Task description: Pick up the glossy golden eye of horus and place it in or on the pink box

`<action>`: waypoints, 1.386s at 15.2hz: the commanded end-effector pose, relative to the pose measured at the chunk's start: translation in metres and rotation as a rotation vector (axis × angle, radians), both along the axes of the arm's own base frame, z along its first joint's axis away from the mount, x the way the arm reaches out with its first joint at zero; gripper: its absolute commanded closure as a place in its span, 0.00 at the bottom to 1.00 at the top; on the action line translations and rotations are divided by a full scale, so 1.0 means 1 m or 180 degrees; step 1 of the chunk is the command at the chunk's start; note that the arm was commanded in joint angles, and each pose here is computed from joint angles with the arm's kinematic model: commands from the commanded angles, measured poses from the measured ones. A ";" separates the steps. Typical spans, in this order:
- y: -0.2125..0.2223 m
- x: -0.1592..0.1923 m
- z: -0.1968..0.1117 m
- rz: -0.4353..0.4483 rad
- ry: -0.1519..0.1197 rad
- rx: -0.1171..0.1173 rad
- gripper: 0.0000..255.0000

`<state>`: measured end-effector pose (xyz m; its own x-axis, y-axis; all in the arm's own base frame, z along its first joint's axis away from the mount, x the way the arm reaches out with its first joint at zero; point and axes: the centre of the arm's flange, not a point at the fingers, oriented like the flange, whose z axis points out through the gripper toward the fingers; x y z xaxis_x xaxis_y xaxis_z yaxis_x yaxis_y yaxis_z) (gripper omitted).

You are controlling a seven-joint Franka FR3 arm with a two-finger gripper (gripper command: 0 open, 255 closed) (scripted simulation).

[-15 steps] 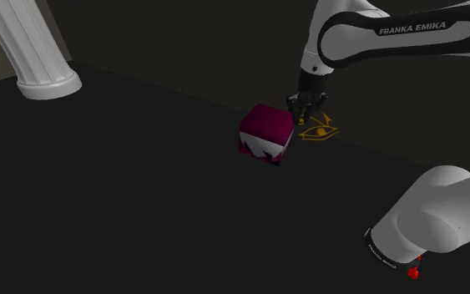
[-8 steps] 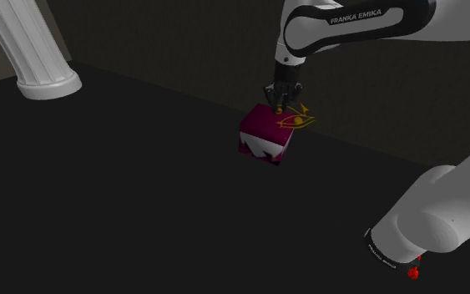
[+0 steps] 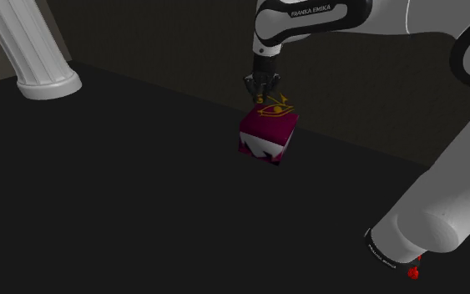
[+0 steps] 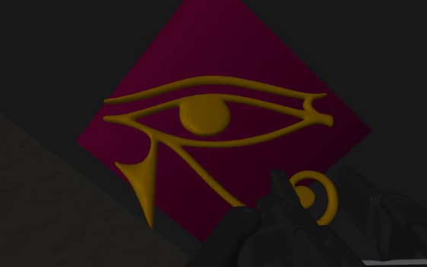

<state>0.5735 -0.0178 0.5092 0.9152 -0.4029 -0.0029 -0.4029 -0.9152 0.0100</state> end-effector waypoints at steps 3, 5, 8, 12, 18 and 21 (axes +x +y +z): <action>0.000 0.003 -0.018 0.0000 -0.0001 0.0000 1.00; 0.000 0.003 -0.028 0.0000 -0.0001 0.0000 1.00; 0.000 0.003 -0.044 0.0000 -0.0001 0.0000 1.00; 0.000 0.003 -0.065 0.0000 -0.0001 0.0000 1.00; 0.000 0.003 -0.078 0.0000 -0.0001 0.0000 1.00; 0.000 0.003 -0.078 0.0000 -0.0001 0.0000 1.00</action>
